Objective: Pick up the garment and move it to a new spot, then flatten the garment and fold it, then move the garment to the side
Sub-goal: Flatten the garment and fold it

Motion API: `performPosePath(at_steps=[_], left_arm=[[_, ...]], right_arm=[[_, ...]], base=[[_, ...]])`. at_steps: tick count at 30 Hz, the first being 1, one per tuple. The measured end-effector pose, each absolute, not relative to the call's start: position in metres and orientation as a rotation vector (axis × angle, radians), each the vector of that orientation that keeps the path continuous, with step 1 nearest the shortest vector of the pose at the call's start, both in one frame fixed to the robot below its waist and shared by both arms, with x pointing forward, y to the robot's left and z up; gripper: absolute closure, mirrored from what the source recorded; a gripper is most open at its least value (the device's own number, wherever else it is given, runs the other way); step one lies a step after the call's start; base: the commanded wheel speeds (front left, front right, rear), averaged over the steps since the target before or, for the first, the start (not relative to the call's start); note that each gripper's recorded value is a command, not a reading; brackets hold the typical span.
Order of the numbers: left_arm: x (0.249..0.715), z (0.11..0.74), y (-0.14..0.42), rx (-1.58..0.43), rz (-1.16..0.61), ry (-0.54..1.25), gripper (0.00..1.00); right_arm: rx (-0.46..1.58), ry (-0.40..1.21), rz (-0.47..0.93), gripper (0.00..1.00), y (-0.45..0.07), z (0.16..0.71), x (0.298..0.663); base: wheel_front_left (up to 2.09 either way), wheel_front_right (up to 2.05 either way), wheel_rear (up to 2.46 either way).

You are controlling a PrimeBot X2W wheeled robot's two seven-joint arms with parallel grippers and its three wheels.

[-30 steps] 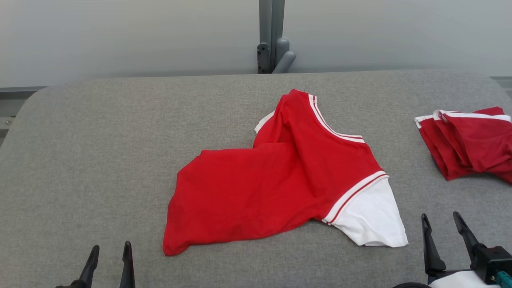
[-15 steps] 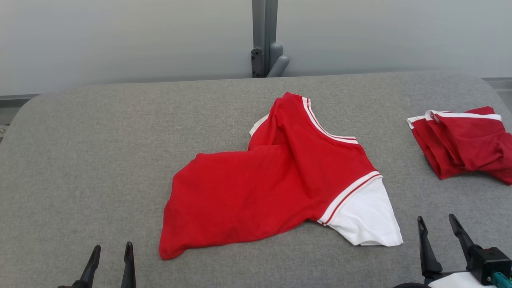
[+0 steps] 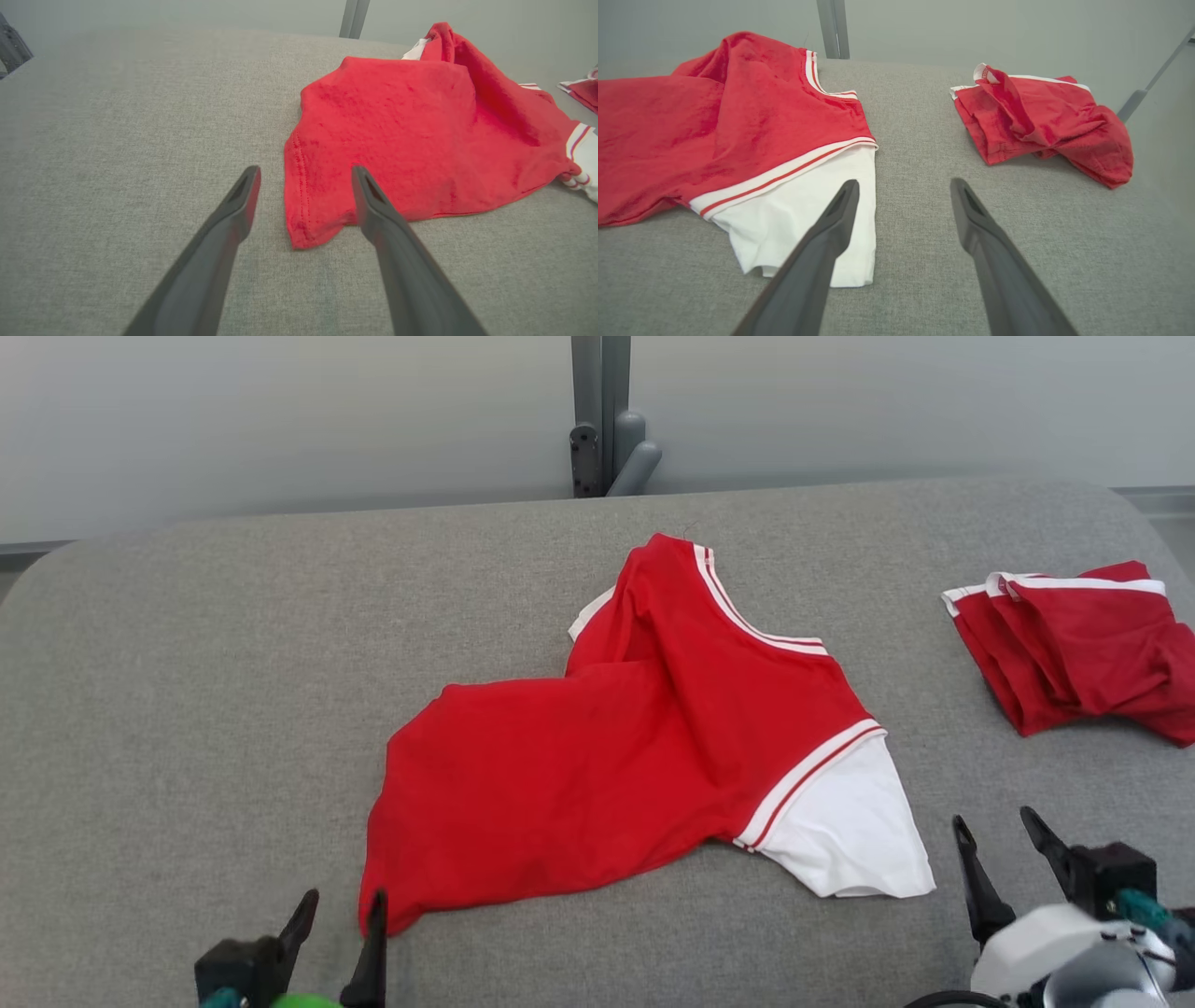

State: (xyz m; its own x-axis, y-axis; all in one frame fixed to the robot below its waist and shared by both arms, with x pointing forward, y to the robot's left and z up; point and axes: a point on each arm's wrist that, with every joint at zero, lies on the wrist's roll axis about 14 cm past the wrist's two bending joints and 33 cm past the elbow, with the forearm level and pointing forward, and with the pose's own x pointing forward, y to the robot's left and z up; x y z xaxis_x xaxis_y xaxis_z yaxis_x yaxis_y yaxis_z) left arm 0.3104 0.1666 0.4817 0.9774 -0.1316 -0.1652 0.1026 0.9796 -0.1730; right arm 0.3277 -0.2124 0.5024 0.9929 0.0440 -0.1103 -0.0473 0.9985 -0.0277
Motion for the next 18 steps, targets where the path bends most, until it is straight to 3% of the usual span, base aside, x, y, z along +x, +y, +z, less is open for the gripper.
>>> performPosePath(at_steps=[5, 11, 18], left_arm=[[0.326, 0.459, 0.155, -0.184, -0.145, 0.336, 0.00], [0.326, 0.428, 0.144, -0.243, -0.133, 0.502, 0.00], [0.329, 0.419, 0.148, -0.258, -0.095, 0.544, 0.00]], right_arm=[[-0.021, 0.268, 0.071, 0.00, -0.211, 0.480, 0.351], [-0.001, 0.502, 0.115, 0.00, -0.196, 0.427, 0.345], [0.001, 0.562, 0.162, 0.00, -0.184, 0.411, 0.349]], base=[[0.00, 0.00, 0.00], [0.00, 0.00, 0.00], [0.00, 0.00, 0.00]])
